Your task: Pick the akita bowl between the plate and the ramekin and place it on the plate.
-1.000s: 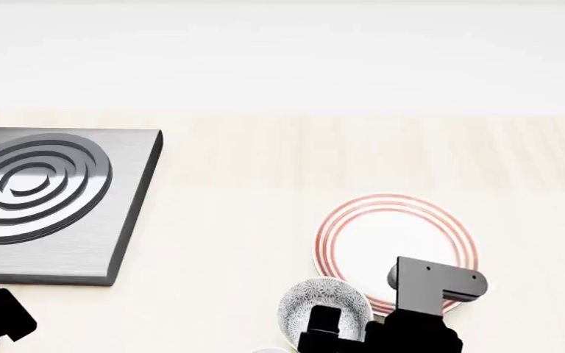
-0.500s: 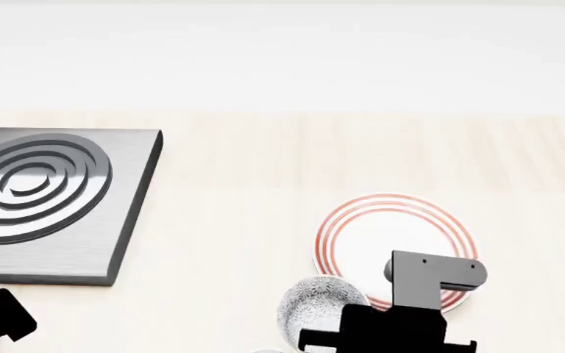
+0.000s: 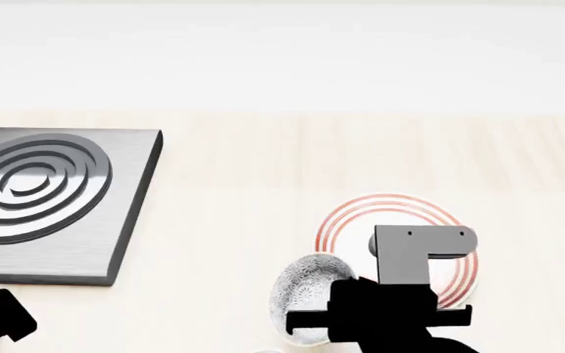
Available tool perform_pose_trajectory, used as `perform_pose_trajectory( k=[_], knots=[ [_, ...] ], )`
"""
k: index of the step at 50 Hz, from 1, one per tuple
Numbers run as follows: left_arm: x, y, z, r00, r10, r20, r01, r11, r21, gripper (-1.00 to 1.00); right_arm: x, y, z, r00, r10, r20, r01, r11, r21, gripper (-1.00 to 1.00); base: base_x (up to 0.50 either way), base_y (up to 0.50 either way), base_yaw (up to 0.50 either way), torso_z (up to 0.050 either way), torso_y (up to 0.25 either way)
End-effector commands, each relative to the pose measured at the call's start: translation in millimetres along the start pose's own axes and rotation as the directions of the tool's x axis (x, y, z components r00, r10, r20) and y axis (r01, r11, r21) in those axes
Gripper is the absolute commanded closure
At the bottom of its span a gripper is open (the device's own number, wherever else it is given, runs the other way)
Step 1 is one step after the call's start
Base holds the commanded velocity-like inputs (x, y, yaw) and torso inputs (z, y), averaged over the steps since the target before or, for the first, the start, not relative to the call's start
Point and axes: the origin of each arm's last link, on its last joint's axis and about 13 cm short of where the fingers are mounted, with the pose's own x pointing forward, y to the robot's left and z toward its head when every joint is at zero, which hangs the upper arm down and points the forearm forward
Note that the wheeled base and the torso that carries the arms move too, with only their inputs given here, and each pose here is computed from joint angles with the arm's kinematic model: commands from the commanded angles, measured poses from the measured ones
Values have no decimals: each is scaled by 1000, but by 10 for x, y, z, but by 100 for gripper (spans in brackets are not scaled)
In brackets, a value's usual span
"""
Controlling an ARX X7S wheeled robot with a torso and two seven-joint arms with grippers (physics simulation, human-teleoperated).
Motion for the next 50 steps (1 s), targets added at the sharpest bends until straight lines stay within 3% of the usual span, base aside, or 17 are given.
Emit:
perform_pose_trajectory(
  k=[1,23,50],
  knots=[
    [2,1,-4,1000,0,1,0,1000,0,-100,-58,42,173,999,11,52,-9,999,-36,100,0,0,0,0,0],
    [0,3,-1,1000,0,2,0,1000,1,-100,-69,-32,698,989,-18,144,12,999,39,100,0,0,0,0,0],
    [-6,1,10,1000,1,6,-1,1000,2,-100,102,-258,1104,986,-92,140,69,984,162,100,0,0,0,0,0]
  ],
)
